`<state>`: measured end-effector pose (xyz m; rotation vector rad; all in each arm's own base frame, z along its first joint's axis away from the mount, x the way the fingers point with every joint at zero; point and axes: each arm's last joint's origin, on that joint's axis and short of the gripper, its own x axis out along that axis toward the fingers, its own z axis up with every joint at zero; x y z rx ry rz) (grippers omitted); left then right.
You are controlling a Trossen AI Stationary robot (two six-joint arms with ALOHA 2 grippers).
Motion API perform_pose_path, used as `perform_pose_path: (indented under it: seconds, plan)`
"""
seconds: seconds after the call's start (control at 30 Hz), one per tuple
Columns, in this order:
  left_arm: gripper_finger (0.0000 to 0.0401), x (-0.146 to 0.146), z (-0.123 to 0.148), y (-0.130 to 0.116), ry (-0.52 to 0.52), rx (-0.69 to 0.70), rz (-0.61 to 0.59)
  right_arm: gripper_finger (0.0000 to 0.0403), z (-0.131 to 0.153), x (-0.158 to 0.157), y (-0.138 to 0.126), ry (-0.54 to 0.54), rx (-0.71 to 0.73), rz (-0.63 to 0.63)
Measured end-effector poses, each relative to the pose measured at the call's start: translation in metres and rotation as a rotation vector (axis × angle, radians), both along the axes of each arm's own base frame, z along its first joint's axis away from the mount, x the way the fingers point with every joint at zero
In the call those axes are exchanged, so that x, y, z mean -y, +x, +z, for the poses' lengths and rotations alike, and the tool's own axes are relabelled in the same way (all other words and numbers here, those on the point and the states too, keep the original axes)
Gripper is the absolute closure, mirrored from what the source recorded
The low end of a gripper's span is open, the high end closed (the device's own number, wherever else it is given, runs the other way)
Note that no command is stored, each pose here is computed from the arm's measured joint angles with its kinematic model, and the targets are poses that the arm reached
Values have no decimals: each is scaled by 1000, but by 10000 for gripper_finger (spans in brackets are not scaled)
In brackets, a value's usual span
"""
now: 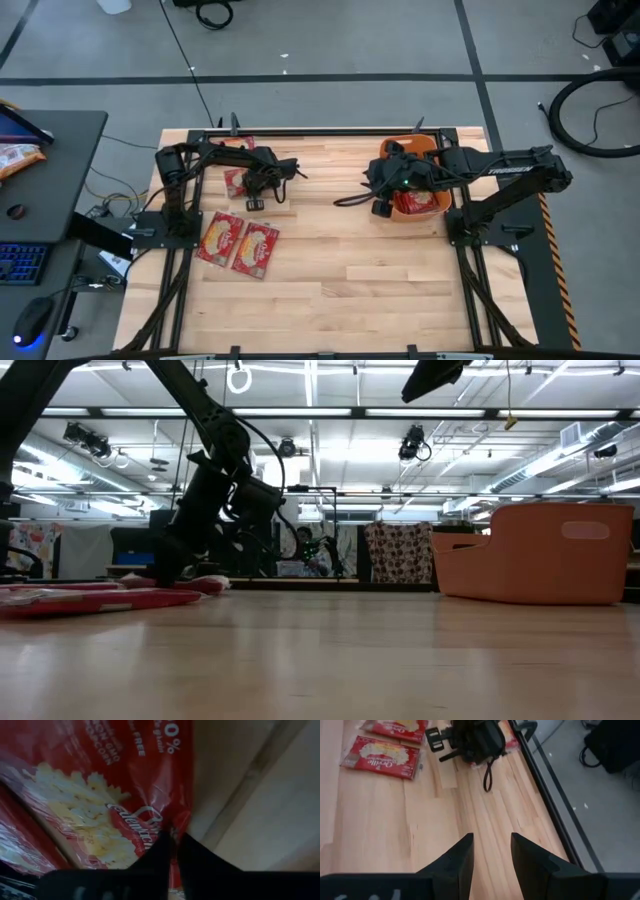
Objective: Sort popcorn bags into baskets
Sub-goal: Put the red popcorn bag into the orange bin
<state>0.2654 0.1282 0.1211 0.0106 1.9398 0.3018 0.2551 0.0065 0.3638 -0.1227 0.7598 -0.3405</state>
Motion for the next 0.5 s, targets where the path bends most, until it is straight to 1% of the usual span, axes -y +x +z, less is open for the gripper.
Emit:
perform_pose_path:
  seconds: [0.07, 0.2, 0.33, 0.5]
  plan:
    - [392, 0, 1, 0, -2, 5, 1, 269, 0, 0, 0, -10, -3, 9]
    - [392, 2, 10, -1, -34, 51, 18, 269, 0, 2, 0, -19, -10, 11]
    - [396, 7, 32, -7, -82, 119, 52, 269, 0, 6, 0, -36, -19, 13]
    - [397, 15, 67, -14, -121, 278, 104, 266, -2, 11, 3, -48, -41, 53]
